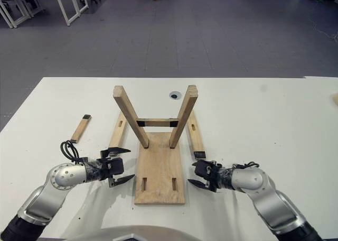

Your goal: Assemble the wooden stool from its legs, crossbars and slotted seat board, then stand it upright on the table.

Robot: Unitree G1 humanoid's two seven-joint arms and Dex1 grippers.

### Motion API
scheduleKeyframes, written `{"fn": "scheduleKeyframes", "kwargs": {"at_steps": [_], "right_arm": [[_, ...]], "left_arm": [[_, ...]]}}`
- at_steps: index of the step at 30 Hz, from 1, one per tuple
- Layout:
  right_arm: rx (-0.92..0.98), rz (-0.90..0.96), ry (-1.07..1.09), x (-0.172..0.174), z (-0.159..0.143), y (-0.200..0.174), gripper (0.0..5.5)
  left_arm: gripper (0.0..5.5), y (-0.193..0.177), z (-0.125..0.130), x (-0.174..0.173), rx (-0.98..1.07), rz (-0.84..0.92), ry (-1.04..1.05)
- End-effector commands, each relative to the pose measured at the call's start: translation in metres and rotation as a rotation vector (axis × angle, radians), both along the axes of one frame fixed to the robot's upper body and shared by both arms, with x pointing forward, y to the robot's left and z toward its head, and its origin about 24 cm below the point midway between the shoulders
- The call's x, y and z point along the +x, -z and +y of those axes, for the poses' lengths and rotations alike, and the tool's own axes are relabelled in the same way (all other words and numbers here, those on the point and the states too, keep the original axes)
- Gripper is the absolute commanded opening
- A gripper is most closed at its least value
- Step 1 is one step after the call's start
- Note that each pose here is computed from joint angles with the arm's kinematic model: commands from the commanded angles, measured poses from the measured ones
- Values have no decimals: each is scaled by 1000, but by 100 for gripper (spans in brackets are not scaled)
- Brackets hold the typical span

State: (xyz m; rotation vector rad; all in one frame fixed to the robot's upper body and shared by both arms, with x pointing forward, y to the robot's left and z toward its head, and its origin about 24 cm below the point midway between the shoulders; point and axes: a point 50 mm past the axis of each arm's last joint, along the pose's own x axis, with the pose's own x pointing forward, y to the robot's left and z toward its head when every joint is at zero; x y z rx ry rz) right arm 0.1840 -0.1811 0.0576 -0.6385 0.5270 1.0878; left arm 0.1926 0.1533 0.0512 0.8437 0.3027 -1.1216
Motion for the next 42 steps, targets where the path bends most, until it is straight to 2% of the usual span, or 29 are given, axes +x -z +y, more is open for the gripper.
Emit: {"fn": "scheduleKeyframes", "kwargs": {"at_steps": [1, 6, 8, 12, 15, 19, 22, 24, 26, 29, 34, 37, 42], "right_arm": [[28, -25, 5, 7, 14, 3, 281], [59, -64, 16, 28, 32, 9, 281], [74, -91, 36, 38, 37, 9, 281], [98, -98, 46, 42, 41, 6, 281], [91, -96, 64, 37, 34, 4, 281], [93, -131, 153, 31, 16, -5, 281], [136, -177, 219, 29, 13, -17, 281], [166, -204, 235, 29, 16, -25, 281], [192, -224, 233, 29, 22, -33, 281], [218, -217, 217, 27, 29, -36, 281], [232, -198, 223, 25, 31, -37, 281], [243, -205, 235, 27, 32, -39, 281], [254, -216, 250, 29, 31, -44, 281]], "left_arm": [[445, 33, 17, -5, 175, 68, 15], [445, 28, -14, 15, 56, 7, 1], [445, 23, -13, 23, 54, -14, -18], [445, 22, 1, 32, 94, -29, -49], [445, 0, 16, 39, 49, -55, -126], [445, -72, 36, 45, -254, -113, -394], [445, -92, 54, 58, -465, -135, -658], [445, -75, 76, 66, -444, -111, -874], [445, -42, 102, 70, -364, -60, -1072], [445, 2, 128, 65, -280, 39, -1207], [445, 34, 149, 63, -240, 152, -1213], [397, 47, 156, 58, -268, 270, -1209], [313, 66, 150, 41, -325, 502, -1190]]}}
